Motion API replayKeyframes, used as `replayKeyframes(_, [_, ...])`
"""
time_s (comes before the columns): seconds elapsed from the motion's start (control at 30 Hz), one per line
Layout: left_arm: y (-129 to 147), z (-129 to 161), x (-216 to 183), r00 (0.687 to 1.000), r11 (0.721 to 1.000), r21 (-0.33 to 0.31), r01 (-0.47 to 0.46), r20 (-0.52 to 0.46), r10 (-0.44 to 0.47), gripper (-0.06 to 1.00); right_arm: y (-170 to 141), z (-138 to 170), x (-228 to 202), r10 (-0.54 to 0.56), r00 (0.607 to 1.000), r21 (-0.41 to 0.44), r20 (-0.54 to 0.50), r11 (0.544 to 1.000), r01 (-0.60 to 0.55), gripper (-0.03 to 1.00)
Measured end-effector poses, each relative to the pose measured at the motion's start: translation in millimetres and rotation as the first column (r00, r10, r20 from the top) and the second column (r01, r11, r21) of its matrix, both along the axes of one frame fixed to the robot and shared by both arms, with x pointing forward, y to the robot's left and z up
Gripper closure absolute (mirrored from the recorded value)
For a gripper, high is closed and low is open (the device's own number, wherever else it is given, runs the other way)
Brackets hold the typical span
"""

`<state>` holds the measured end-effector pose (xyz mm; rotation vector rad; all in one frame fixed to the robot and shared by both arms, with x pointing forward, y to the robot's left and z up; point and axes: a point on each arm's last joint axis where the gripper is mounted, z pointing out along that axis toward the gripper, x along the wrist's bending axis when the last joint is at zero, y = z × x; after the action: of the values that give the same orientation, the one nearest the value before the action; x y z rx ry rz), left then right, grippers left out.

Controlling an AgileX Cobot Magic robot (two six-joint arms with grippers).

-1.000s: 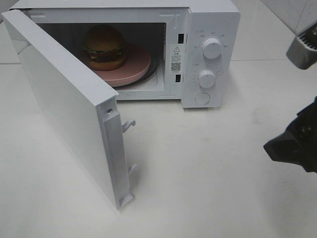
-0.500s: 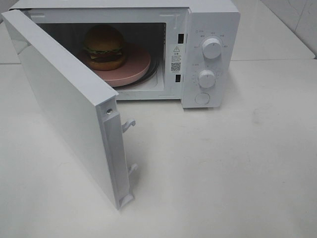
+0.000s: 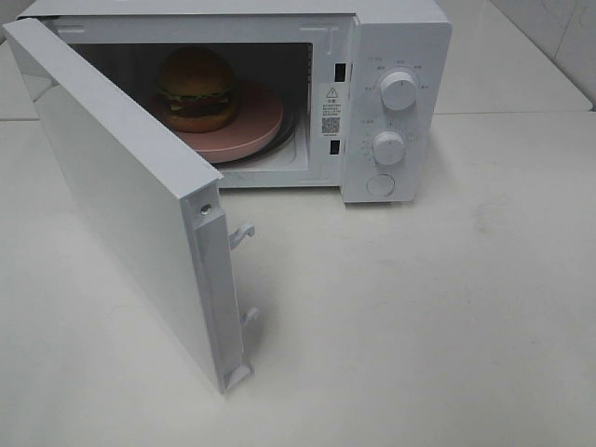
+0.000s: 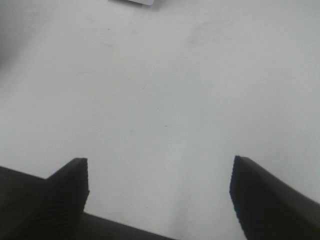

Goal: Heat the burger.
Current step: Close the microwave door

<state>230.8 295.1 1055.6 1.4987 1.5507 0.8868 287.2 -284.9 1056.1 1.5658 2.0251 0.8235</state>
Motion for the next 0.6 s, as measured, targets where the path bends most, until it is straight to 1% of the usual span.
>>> replayKeyframes(0.07, [0,0,0,1.0,1.0,0.0,0.0,0.0,0.0,-0.04,-4,-4,-11,-0.044,0.998,0.011,0.042,0.999,0.043,0.21])
replayKeyframes(0.17, [0,0,0,1.0,1.0,0.0,0.0,0.0,0.0,-0.04,-5,-4,-14,-0.055,0.997,0.014,0.054,0.998,0.054,0.21])
replayKeyframes(0.23, [0,0,0,1.0,1.0,0.0,0.0,0.0,0.0,-0.04,-8,-6,-27,-0.097,0.989,0.036,0.115,0.995,0.093,0.21])
replayKeyframes(0.27, [0,0,0,1.0,1.0,0.0,0.0,0.0,0.0,-0.04,-8,-6,-27,-0.097,0.989,0.036,0.115,0.995,0.093,0.21])
replayKeyframes(0.33, [0,0,0,1.0,1.0,0.0,0.0,0.0,0.0,-0.04,-10,-6,-36,-0.112,0.979,0.05,0.172,0.993,0.105,0.21])
replayKeyframes(0.37, [0,0,0,1.0,1.0,0.0,0.0,0.0,0.0,-0.04,-10,-6,-36,-0.112,0.979,0.05,0.172,0.993,0.105,0.21])
replayKeyframes(0.43, [0,0,0,1.0,1.0,0.0,0.0,0.0,0.0,-0.04,-11,-6,-44,-0.114,0.969,0.063,0.221,0.993,0.103,0.21])
replayKeyframes(0.47, [0,0,0,1.0,1.0,0.0,0.0,0.0,0.0,-0.04,-11,-6,-44,-0.114,0.969,0.063,0.221,0.993,0.103,0.21])
replayKeyframes(0.53, [0,0,0,1.0,1.0,0.0,0.0,0.0,0.0,-0.04,-12,-6,-53,-0.116,0.955,0.076,0.273,0.992,0.099,0.21])
replayKeyframes(0.6, [0,0,0,1.0,1.0,0.0,0.0,0.0,0.0,-0.04,-13,-6,-55,-0.116,0.952,0.078,0.283,0.992,0.098,0.21])
